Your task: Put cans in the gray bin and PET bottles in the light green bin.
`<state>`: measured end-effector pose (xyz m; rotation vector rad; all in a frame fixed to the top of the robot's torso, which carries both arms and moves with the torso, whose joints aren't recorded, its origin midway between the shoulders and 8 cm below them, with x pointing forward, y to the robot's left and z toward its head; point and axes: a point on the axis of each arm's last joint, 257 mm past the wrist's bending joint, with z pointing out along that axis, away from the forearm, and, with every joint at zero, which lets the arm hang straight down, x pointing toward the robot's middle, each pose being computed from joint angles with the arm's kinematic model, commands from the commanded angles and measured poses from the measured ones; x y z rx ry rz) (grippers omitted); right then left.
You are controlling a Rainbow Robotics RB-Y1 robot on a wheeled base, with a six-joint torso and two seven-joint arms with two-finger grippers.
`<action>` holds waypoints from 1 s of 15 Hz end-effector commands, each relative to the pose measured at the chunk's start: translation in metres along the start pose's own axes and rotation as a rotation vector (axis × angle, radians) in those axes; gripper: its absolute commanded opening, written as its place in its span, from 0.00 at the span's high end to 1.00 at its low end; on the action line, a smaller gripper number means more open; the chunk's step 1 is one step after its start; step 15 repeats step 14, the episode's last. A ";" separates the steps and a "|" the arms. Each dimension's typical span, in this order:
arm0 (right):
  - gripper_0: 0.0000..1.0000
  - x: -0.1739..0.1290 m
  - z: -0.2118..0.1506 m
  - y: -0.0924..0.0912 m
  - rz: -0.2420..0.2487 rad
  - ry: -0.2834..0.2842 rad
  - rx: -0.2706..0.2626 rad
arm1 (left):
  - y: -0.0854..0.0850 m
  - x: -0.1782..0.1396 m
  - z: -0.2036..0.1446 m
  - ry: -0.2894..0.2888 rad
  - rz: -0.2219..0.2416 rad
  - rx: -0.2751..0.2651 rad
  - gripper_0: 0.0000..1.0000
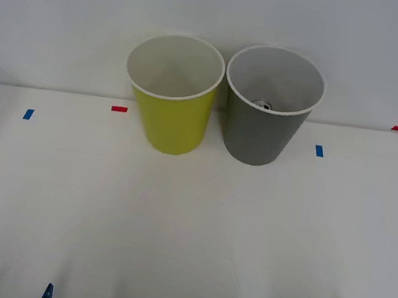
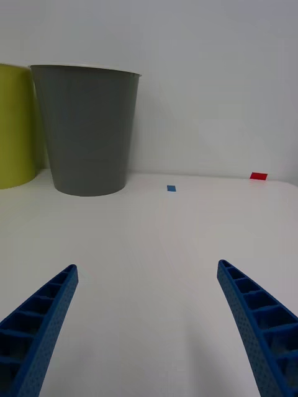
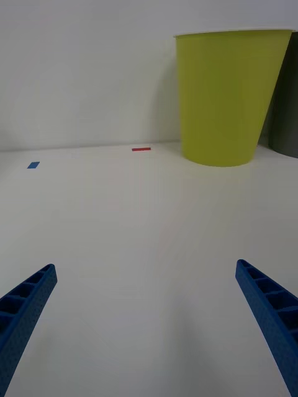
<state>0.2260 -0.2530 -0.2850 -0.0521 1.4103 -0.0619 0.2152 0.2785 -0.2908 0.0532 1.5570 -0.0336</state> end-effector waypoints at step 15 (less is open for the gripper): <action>0.23 0.000 0.000 0.000 0.000 0.000 0.000 | 0.000 0.000 0.000 0.000 0.000 0.000 0.00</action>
